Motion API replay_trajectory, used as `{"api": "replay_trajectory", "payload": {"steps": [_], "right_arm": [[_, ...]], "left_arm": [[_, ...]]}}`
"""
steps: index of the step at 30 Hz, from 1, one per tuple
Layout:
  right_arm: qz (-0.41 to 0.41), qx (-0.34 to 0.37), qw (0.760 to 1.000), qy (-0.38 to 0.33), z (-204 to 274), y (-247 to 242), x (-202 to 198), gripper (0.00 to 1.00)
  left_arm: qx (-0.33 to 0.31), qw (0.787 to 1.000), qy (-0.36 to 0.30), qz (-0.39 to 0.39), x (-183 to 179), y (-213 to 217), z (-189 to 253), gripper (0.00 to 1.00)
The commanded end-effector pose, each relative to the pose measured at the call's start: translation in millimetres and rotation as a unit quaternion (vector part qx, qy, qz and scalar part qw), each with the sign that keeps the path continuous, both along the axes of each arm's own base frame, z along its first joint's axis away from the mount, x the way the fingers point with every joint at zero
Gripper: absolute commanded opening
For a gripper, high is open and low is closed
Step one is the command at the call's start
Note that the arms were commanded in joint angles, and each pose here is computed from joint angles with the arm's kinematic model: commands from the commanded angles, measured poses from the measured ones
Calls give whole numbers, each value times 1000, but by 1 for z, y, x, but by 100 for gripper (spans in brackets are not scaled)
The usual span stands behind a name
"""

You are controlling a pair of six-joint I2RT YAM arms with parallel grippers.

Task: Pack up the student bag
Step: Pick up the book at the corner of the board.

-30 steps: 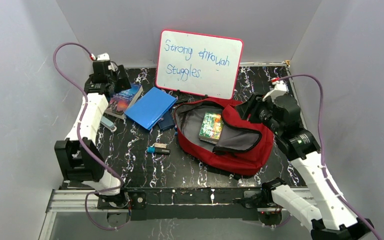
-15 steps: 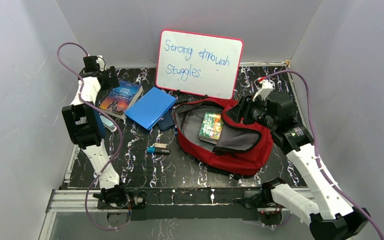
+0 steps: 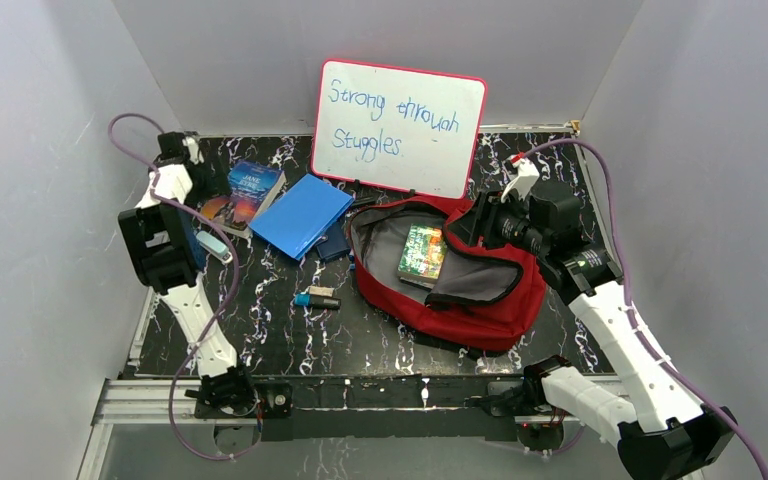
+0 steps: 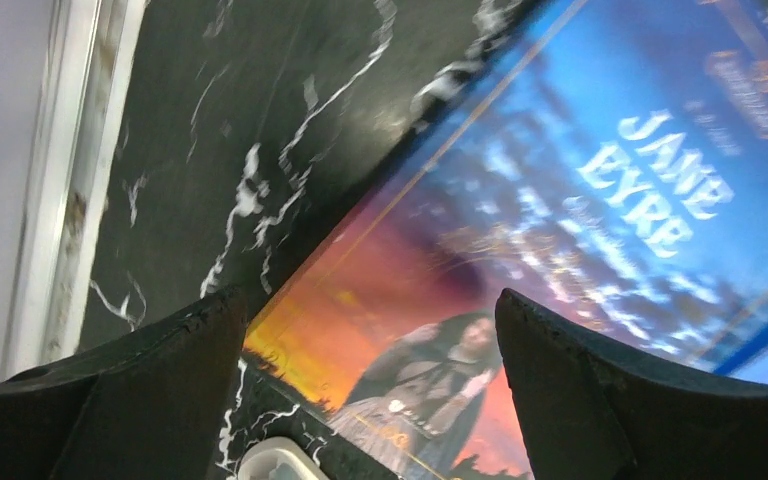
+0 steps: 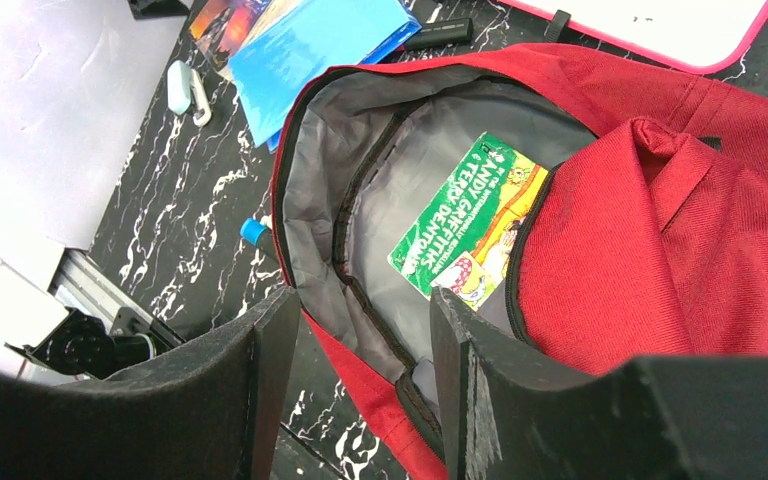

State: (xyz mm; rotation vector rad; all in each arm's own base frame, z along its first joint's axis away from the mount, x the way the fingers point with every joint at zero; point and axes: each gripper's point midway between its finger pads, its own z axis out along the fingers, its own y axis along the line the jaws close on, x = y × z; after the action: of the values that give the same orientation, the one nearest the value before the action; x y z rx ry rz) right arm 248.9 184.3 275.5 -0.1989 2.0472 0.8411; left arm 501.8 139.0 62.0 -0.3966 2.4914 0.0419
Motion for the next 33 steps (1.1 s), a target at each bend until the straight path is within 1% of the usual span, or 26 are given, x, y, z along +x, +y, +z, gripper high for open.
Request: {"api": "replay_trajectory", "payload": {"steps": [1,3,7,8,16,26,29,33], "right_arm": [[6,19,999,-26,14,3,-1,60],[4,21,999,-25,13,2,-1,60],[-2,21,1000,-23,10,1,-2,60],[-4,20,1000,-21,8,0,-2,60],[-15,15,1000,-20,3,-4,-2,60],[-15,19,1000,-14,0,-2,-1,60],[-16,21,1000,-12,-1,-2,-1,60],[-17,22,1000,-9,-3,-2,-1,60]], "left_arm": [[-59,993,-21,103,-20,13,16,91],[-84,987,-28,131,-27,8,17,91],[-125,974,-64,175,-35,-4,29,91],[-132,971,-74,182,-35,-6,33,91],[-216,950,-86,208,-44,-34,29,90],[-220,949,-68,213,-50,-36,14,88],[-224,947,-63,222,-53,-37,10,86],[-204,945,-39,250,-65,-32,3,85]]}}
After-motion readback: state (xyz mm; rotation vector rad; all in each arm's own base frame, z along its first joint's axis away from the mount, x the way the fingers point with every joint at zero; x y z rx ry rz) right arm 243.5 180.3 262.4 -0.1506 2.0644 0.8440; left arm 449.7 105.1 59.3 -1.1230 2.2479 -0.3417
